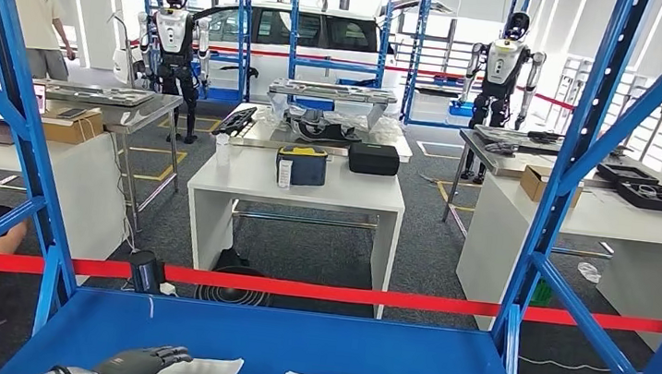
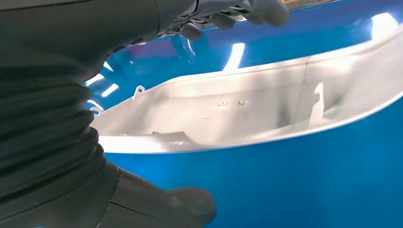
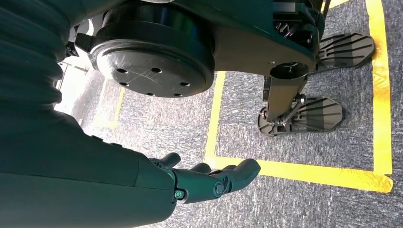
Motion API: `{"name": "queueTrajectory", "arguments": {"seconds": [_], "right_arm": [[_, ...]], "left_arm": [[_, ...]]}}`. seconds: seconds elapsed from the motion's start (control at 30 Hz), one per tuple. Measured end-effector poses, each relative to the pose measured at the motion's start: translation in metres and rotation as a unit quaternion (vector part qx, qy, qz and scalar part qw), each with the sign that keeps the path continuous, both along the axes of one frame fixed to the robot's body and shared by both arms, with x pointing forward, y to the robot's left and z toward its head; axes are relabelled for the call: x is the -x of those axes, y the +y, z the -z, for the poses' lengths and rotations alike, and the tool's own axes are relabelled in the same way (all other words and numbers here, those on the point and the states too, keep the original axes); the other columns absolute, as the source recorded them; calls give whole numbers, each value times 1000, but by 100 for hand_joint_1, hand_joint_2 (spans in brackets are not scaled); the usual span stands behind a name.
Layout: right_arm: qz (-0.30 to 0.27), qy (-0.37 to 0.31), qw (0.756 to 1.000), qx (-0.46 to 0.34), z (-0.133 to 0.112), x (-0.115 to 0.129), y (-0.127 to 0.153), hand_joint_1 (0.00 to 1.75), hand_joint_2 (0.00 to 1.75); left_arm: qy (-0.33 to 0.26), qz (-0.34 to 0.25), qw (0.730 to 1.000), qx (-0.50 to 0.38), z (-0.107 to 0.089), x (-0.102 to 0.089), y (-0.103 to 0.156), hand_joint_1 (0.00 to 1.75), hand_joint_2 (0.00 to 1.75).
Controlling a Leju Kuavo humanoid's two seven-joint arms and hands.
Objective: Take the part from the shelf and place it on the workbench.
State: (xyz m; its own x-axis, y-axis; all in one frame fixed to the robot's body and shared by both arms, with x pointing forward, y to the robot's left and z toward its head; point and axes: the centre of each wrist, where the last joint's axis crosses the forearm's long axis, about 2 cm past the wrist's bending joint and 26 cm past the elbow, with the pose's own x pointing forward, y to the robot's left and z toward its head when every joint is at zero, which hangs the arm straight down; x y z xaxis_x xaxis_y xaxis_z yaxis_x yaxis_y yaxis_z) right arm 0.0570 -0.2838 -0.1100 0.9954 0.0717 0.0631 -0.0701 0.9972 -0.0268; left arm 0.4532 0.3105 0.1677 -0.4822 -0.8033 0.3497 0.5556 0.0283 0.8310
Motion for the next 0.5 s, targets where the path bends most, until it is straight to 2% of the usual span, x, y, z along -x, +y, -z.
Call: {"name": "queueTrajectory", "arguments": {"seconds": [0.23,0.27,0.37,0.4,0.5], "right_arm": [[-1,0,1000,0,0,0,0,0,175],[-2,1,1000,0,0,0,0,0,175],[-3,1,1000,1,0,0,0,0,175],[-4,1,1000,1,0,0,0,0,175],[-6,1,1000,1,0,0,0,0,175]], "left_arm": [[-21,7,996,-89,6,3,-6,0,175],[-24,7,994,-103,7,3,-6,29,175],[-28,9,991,-133,10,4,-7,160,175],[-28,9,990,-140,11,5,-7,175,175],[-25,8,988,-154,13,6,-6,175,175]]}}
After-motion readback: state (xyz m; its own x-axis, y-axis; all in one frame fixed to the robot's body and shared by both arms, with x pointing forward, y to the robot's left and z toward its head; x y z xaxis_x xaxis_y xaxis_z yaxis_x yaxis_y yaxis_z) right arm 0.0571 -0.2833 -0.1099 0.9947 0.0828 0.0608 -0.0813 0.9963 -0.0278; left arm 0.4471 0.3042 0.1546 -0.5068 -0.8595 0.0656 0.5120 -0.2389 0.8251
